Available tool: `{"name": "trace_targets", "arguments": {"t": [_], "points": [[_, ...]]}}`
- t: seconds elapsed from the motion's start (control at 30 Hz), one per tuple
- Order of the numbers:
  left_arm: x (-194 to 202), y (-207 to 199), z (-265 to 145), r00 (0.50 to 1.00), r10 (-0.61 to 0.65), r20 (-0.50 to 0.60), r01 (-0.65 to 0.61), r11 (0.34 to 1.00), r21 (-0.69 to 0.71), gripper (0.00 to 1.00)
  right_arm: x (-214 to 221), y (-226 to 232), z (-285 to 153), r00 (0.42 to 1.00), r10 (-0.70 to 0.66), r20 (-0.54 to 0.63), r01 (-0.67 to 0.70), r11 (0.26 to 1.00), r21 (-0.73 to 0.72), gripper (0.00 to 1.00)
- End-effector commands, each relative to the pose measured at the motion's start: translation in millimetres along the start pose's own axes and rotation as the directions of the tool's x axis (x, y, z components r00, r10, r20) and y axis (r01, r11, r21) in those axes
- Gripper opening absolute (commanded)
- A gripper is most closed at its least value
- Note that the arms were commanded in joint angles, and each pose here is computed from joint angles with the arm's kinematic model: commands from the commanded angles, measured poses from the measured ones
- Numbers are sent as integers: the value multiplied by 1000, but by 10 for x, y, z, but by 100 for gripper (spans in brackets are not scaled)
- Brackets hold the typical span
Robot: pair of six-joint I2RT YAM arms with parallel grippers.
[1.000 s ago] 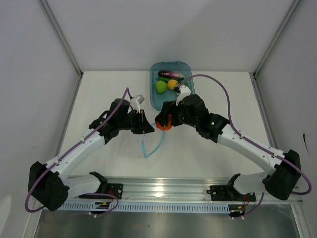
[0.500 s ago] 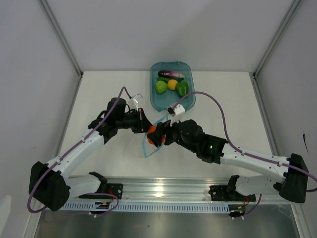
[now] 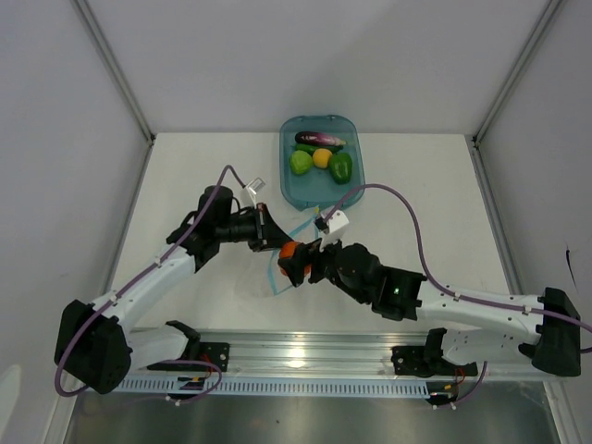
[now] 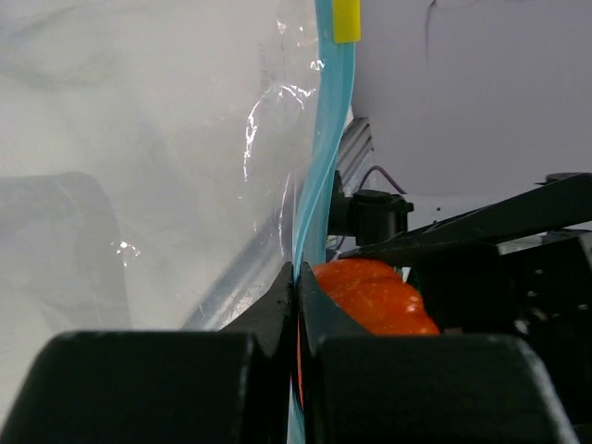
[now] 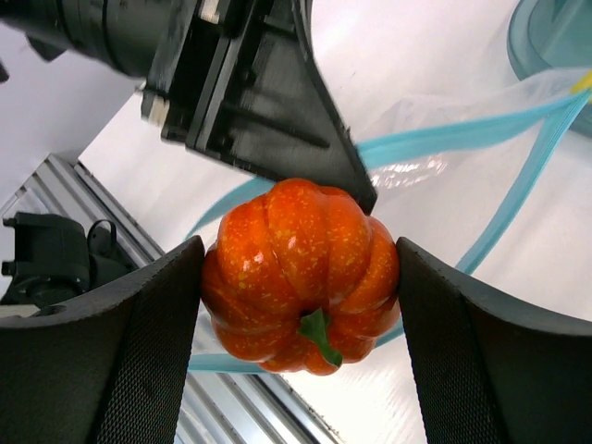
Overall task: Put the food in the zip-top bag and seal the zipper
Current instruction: Place the fake vegetable in the zipper food storage bag.
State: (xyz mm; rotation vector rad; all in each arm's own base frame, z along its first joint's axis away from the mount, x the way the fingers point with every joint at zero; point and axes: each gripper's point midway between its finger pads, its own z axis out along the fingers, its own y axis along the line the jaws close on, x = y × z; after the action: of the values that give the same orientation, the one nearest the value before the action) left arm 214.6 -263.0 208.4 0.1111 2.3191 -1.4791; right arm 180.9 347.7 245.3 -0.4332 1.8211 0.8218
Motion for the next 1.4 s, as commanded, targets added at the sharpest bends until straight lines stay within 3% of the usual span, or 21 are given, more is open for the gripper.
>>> {"name": "trace_targets", "arguments": {"t": [0.0, 0.17, 0.37, 0.5, 0.6, 0.73, 0.8, 1.03, 1.37], "points": [[-49, -520, -111, 999, 36, -1, -35, 975, 220, 1, 86, -52, -57, 999, -38, 17, 37, 999, 38, 9], [42, -554, -104, 998, -40, -53, 54, 953, 298, 0, 161, -71, -115, 999, -48, 13, 47, 997, 54, 8], [49, -551, -113, 998, -37, -46, 49, 951, 304, 1, 205, -227, -137, 999, -45, -1, 44, 989, 138, 14], [24, -501, -147, 1000, -4, -3, 5, 972, 236, 1, 174, -297, -165, 999, -51, -18, 54, 982, 181, 59], [11, -406, -151, 1000, 16, 22, -20, 985, 173, 1, 78, -302, -171, 999, -46, -19, 49, 979, 198, 74], [15, -337, -188, 998, 45, 39, -49, 992, 115, 1, -42, -276, -164, 999, -34, -23, 38, 979, 199, 86], [19, -335, -198, 998, 52, 42, -56, 992, 110, 1, -147, -218, -159, 1000, -27, -12, 28, 983, 184, 99], [59, -298, -227, 997, 68, 35, -71, 994, 87, 1, -316, -93, -130, 1000, -14, -12, 15, 986, 166, 99], [-74, -323, -579, 961, 219, 168, -205, 974, -96, 1, -723, -209, -380, 996, 56, 65, -70, 968, 239, 99]]}}
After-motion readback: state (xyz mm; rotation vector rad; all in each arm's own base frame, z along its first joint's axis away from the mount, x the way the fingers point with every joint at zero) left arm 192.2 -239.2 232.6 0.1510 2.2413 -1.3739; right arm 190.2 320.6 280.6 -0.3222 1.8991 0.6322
